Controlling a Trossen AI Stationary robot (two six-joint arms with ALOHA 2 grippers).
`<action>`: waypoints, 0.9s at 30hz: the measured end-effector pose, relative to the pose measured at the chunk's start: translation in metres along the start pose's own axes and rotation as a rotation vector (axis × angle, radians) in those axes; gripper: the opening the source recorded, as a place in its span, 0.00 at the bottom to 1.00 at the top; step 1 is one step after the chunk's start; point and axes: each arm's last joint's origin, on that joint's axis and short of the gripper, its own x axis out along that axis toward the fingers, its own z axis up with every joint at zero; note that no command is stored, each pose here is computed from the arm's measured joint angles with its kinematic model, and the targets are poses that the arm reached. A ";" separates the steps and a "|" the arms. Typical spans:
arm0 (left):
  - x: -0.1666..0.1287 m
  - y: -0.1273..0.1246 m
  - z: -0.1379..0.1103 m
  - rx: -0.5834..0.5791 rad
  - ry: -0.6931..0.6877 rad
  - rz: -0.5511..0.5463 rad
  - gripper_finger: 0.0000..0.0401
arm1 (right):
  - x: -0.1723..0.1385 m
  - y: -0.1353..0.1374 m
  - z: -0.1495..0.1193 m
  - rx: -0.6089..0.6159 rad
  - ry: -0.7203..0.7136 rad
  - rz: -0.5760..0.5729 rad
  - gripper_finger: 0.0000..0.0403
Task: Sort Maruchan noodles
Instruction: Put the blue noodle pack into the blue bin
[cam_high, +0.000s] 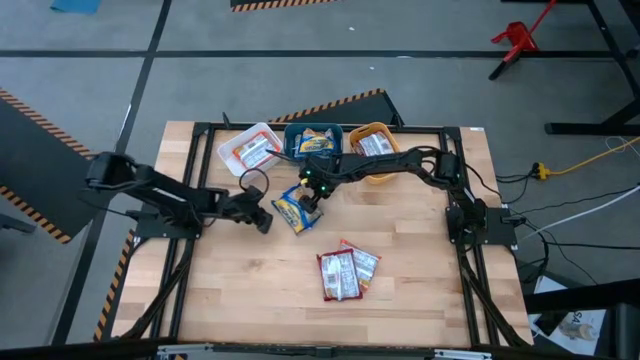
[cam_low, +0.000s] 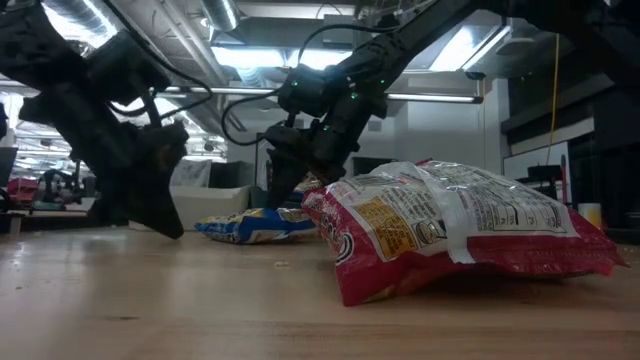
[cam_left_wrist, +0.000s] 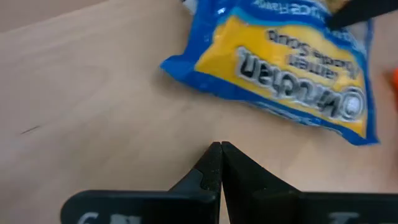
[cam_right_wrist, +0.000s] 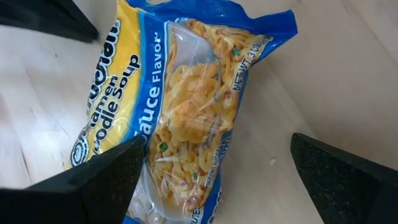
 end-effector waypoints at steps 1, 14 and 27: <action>0.002 0.000 0.000 -0.014 -0.003 0.002 0.00 | 0.000 0.000 0.001 -0.002 -0.006 0.003 0.97; 0.016 0.001 0.002 -0.059 -0.068 0.012 0.00 | 0.001 0.004 0.006 0.005 -0.059 0.057 0.97; 0.018 0.000 0.003 -0.065 -0.098 0.012 0.00 | 0.009 0.004 0.007 0.052 -0.062 0.101 0.97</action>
